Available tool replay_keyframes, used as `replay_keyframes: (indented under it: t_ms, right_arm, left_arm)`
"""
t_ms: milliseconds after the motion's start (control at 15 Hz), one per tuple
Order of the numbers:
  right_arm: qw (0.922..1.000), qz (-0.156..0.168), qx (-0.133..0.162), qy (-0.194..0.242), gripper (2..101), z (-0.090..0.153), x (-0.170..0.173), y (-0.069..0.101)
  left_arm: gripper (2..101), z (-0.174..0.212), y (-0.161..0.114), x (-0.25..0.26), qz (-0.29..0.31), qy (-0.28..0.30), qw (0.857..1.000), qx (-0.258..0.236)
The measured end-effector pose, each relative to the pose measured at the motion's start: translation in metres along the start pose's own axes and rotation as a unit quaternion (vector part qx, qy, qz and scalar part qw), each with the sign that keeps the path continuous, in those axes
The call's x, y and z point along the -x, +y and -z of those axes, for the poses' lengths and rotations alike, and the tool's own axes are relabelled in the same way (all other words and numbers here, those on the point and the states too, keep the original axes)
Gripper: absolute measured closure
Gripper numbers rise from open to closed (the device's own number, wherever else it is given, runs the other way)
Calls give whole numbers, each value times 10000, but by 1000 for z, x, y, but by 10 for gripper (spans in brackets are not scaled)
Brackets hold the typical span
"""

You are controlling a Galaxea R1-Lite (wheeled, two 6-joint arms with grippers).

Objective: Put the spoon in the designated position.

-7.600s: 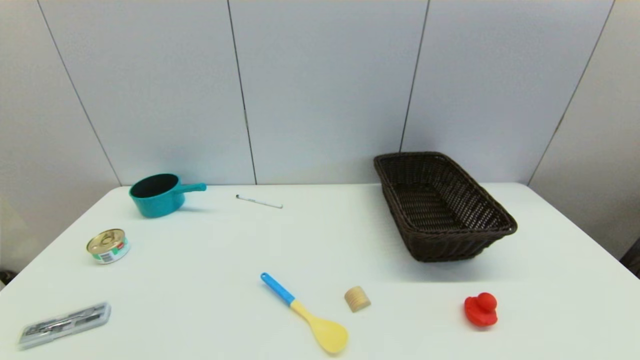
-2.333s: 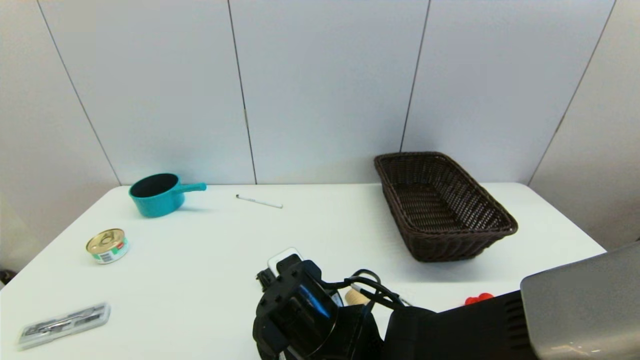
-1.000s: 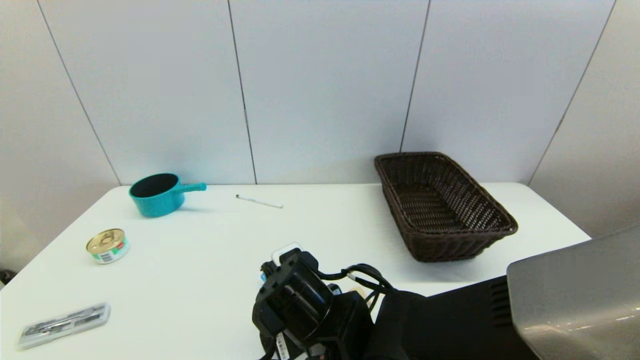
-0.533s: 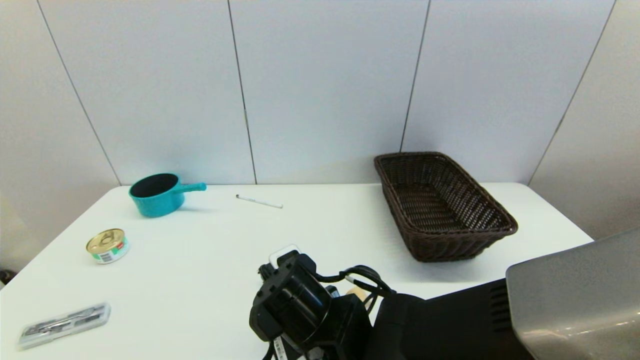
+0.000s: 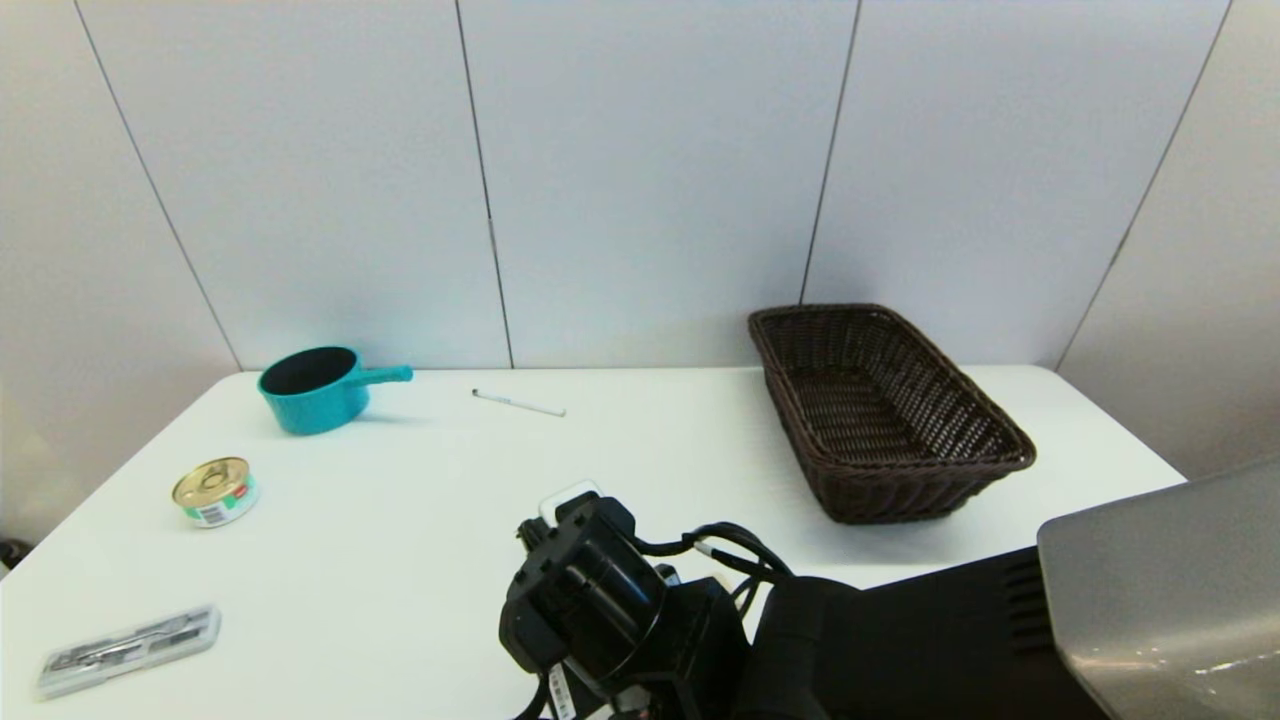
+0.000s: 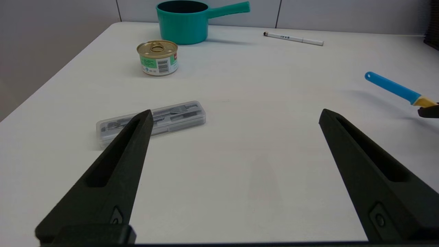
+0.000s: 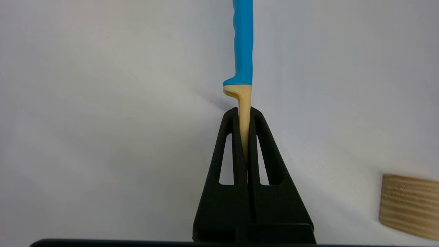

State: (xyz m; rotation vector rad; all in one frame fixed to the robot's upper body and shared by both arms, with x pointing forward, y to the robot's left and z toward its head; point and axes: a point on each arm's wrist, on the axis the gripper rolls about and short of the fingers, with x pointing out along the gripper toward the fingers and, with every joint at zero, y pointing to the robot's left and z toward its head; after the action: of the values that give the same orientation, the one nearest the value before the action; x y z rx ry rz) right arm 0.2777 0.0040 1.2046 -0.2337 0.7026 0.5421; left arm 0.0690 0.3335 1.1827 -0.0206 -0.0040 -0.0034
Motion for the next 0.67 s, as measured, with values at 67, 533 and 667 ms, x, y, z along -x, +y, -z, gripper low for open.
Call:
replay_keyframes:
  t_ms: [67,533,667]
  right_arm:
    - [10000,-7,-8,-10,983,-2,2,0]
    - [9957,-75,-468,-795,983,-53,61,-28]
    - [9941,54,-577,-917,983,-69,87,-49]
  left_arm:
    - [53,0,0,0,-4,2,10000,0]
    - [53,0,0,0,-4,0,10000,2]
    - [53,0,0,0,-2,0,10000,2]
